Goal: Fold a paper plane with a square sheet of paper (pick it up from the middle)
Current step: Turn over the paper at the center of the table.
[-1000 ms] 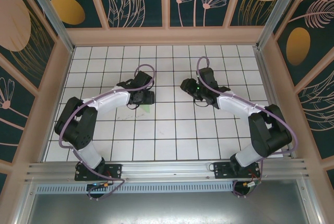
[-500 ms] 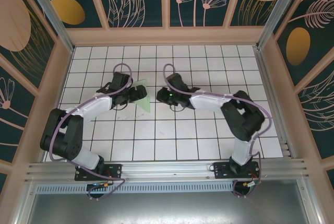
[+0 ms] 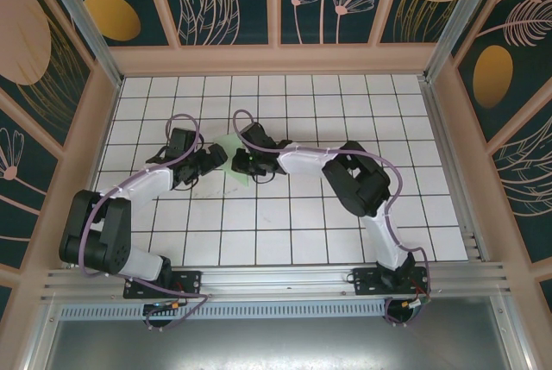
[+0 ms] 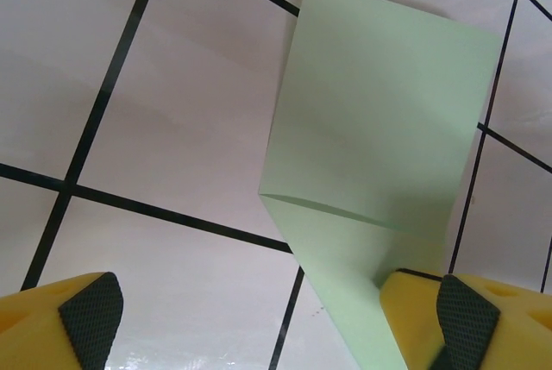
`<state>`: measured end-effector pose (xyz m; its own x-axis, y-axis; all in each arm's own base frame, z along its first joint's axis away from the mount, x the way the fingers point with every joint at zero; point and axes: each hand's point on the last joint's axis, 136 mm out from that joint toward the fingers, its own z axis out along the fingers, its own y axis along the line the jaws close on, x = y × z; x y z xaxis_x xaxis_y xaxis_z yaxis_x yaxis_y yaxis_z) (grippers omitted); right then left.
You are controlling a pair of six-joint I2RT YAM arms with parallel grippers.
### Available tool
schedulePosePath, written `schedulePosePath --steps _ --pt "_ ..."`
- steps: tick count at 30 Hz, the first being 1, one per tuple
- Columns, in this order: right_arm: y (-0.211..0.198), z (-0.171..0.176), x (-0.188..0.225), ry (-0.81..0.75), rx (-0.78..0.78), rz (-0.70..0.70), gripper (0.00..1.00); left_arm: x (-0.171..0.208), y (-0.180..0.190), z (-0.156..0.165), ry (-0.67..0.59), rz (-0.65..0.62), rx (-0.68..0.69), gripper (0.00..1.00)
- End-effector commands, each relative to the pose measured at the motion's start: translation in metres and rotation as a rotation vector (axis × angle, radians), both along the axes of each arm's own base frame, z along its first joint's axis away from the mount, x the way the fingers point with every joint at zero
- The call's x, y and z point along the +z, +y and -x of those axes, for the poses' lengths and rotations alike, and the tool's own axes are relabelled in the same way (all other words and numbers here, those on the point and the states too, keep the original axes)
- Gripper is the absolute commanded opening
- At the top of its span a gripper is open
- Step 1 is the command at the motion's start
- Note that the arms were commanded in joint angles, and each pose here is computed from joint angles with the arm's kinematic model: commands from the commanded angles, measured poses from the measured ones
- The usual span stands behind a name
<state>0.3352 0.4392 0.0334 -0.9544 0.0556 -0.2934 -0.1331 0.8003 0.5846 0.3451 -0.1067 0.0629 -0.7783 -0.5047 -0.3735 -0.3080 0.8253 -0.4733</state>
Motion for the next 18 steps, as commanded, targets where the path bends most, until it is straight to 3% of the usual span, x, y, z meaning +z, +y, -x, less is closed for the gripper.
schedulePosePath --steps 1,9,12,15,18 --pt "-0.024 0.002 -0.020 0.017 0.021 0.138 0.17 0.006 0.002 -0.004 -0.029 0.011 0.012 0.97" --pt "-0.083 0.036 -0.039 -0.029 0.291 0.274 0.17 0.011 -0.011 -0.004 -0.048 0.058 -0.051 0.98" --pt "-0.093 0.039 -0.015 -0.150 0.355 0.275 0.17 0.012 -0.021 -0.004 -0.053 0.106 -0.090 0.99" --pt "-0.082 0.035 0.026 -0.235 0.346 0.171 0.18 0.013 -0.030 -0.004 -0.057 0.149 -0.118 0.98" --pt "-0.077 0.027 0.046 -0.227 0.236 0.102 0.19 0.012 -0.036 -0.002 -0.051 0.182 -0.136 0.98"
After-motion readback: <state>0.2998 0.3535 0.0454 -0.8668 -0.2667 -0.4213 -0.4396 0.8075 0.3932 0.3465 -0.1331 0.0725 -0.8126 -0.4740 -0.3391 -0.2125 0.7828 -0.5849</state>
